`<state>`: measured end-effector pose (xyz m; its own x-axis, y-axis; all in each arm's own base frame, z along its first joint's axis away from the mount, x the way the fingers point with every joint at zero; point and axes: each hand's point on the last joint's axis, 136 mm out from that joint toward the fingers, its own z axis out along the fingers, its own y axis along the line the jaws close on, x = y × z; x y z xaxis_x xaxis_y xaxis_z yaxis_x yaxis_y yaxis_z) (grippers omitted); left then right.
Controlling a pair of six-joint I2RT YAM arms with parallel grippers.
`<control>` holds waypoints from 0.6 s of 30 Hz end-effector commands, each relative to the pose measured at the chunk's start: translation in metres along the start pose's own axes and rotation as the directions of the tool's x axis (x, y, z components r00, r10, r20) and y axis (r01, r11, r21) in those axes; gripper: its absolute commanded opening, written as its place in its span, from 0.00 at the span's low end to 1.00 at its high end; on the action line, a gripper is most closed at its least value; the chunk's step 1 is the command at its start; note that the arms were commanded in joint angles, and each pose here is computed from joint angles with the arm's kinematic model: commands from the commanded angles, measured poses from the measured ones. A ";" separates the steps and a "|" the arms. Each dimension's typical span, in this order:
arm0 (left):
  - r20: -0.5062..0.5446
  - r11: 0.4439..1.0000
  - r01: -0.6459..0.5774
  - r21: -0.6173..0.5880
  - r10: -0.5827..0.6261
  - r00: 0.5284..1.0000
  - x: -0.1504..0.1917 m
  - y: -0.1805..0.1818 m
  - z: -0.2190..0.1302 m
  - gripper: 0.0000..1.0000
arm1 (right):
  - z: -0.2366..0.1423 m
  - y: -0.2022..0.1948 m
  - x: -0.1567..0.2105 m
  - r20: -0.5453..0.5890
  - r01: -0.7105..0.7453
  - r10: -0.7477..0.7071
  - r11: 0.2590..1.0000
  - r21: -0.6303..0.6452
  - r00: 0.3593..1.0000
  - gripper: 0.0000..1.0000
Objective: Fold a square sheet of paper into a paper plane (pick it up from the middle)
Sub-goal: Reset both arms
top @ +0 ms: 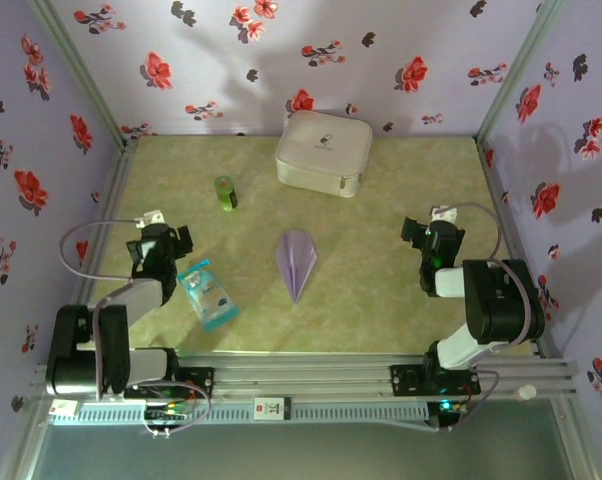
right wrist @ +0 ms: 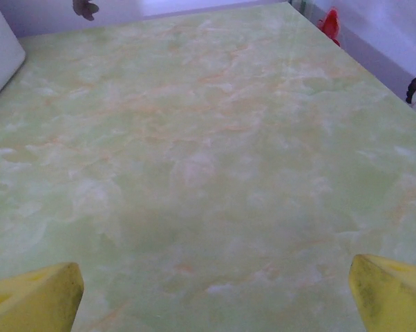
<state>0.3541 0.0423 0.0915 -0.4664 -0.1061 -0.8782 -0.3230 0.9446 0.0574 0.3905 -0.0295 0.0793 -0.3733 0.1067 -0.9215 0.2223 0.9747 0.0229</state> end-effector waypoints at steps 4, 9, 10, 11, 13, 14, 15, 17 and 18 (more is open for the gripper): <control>0.199 0.995 -0.062 0.080 0.045 0.979 -0.036 -0.018 0.010 1.00 | -0.004 -0.008 -0.010 0.062 -0.032 0.028 0.998 0.061 0.998 0.99; 0.210 0.981 -0.119 0.155 0.085 0.974 -0.020 -0.034 0.018 1.00 | -0.004 -0.008 -0.009 0.059 -0.031 0.028 0.998 0.060 0.998 0.99; 0.197 0.989 -0.087 0.117 0.063 0.978 -0.024 -0.027 0.026 1.00 | -0.004 -0.008 -0.009 0.057 -0.033 0.029 0.998 0.061 0.998 0.99; 0.159 0.991 -0.053 0.121 0.034 0.987 -0.021 -0.022 0.028 1.00 | -0.004 -0.008 -0.009 0.055 -0.031 0.028 0.998 0.061 0.998 0.99; 0.180 0.992 -0.040 0.116 0.018 0.984 -0.022 -0.019 0.028 1.00 | -0.004 -0.008 -0.010 0.057 -0.031 0.028 0.998 0.058 0.998 0.99; 0.177 0.995 -0.025 0.099 0.008 0.984 -0.022 -0.015 0.027 1.00 | -0.004 -0.008 -0.009 0.055 -0.031 0.027 0.998 0.059 0.998 0.99; 0.189 0.996 -0.018 0.084 0.002 0.982 -0.023 -0.012 0.027 1.00 | -0.004 -0.007 -0.009 0.054 -0.030 0.027 0.998 0.057 0.998 0.99; 0.184 0.996 -0.019 0.082 0.004 0.983 -0.022 -0.012 0.027 1.00 | -0.003 -0.007 -0.010 0.055 -0.029 0.026 0.998 0.057 0.998 0.99; 0.188 0.996 -0.020 0.081 0.004 0.982 -0.023 -0.012 0.026 1.00 | -0.004 -0.007 -0.009 0.054 -0.029 0.026 0.998 0.057 0.998 0.99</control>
<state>0.3840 0.0364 0.0816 -0.3708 -0.0267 -0.9283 -0.2143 0.9751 0.0576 0.3880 -0.0354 0.0812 -0.3566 0.1060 -0.9282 0.2624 0.9649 0.0093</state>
